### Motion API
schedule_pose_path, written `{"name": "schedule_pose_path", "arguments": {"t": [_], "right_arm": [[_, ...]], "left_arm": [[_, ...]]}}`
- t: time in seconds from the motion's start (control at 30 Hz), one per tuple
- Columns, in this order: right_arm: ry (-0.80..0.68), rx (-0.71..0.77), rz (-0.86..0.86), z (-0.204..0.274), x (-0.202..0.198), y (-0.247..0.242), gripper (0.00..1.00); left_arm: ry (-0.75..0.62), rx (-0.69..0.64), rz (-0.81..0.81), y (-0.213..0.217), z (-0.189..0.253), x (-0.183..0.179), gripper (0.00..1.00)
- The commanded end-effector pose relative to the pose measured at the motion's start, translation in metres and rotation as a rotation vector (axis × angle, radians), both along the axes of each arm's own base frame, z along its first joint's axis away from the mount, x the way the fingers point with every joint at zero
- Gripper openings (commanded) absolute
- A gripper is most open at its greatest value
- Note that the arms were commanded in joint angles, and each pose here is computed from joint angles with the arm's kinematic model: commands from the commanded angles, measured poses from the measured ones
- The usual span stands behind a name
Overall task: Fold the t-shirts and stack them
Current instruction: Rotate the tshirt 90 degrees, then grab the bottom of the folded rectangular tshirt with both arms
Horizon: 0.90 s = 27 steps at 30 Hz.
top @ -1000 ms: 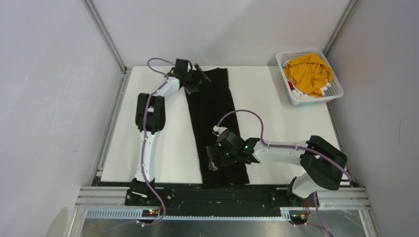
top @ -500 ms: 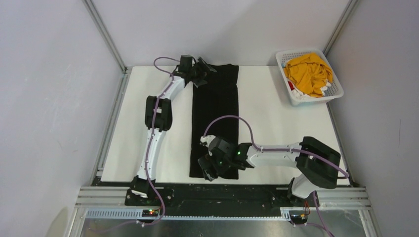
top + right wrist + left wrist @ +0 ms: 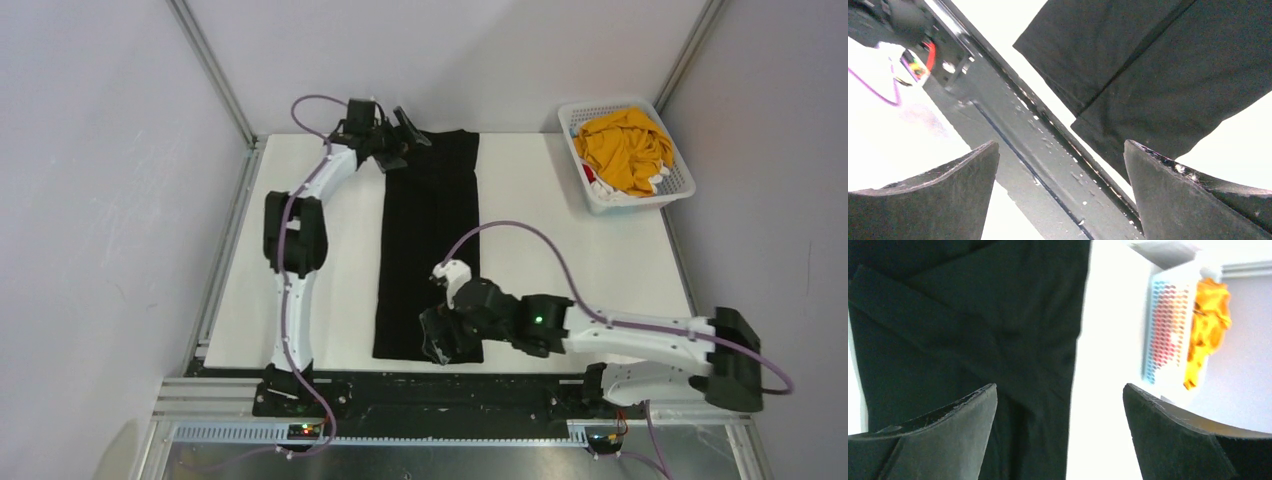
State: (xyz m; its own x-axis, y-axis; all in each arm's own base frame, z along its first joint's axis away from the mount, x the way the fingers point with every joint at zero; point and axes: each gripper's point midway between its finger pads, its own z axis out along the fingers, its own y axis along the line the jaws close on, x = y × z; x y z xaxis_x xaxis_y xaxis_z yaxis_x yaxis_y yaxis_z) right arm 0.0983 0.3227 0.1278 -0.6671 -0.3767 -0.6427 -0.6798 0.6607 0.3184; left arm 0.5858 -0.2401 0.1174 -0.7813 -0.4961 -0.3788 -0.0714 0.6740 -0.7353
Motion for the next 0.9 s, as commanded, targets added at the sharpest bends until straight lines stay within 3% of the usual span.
{"name": "schedule_pose_path", "arguments": {"t": [0.0,0.1,0.2,0.3,0.37,0.4,0.43,0.47,0.7,0.87], "right_arm": [[-0.038,0.106,-0.139,0.044,0.013,-0.014,0.99],[-0.009,0.084,-0.249,0.037,0.022,-0.035,0.99],[0.083,0.080,-0.407,0.023,0.037,-0.061,0.99],[0.158,0.084,-0.482,-0.002,0.041,-0.080,0.99],[0.195,0.119,-0.490,-0.010,0.036,-0.084,0.99],[0.211,0.133,-0.500,-0.013,0.035,-0.084,0.99],[0.229,0.127,-0.502,-0.021,0.031,-0.087,0.99],[0.241,0.133,-0.502,-0.023,0.030,-0.086,0.99],[0.326,0.076,-0.480,-0.061,0.015,-0.083,0.93],[0.384,0.093,-0.477,-0.078,0.011,-0.072,0.76]], "left_arm": [[-0.311,0.017,-0.073,0.007,0.158,-0.051,1.00],[-0.325,0.083,-0.020,0.027,0.167,-0.085,1.00],[-0.338,0.193,0.003,0.044,0.158,-0.143,1.00],[-0.303,0.298,0.069,0.064,0.126,-0.190,1.00],[-0.215,0.367,0.088,0.072,0.072,-0.240,1.00],[-0.248,0.353,0.116,0.076,0.081,-0.256,1.00],[-0.197,0.385,0.134,0.079,0.051,-0.278,1.00],[-0.224,0.369,0.147,0.081,0.055,-0.290,1.00],[-0.107,0.336,0.003,0.069,-0.023,-0.402,1.00],[0.029,0.322,-0.018,0.080,-0.066,-0.443,1.00]]}}
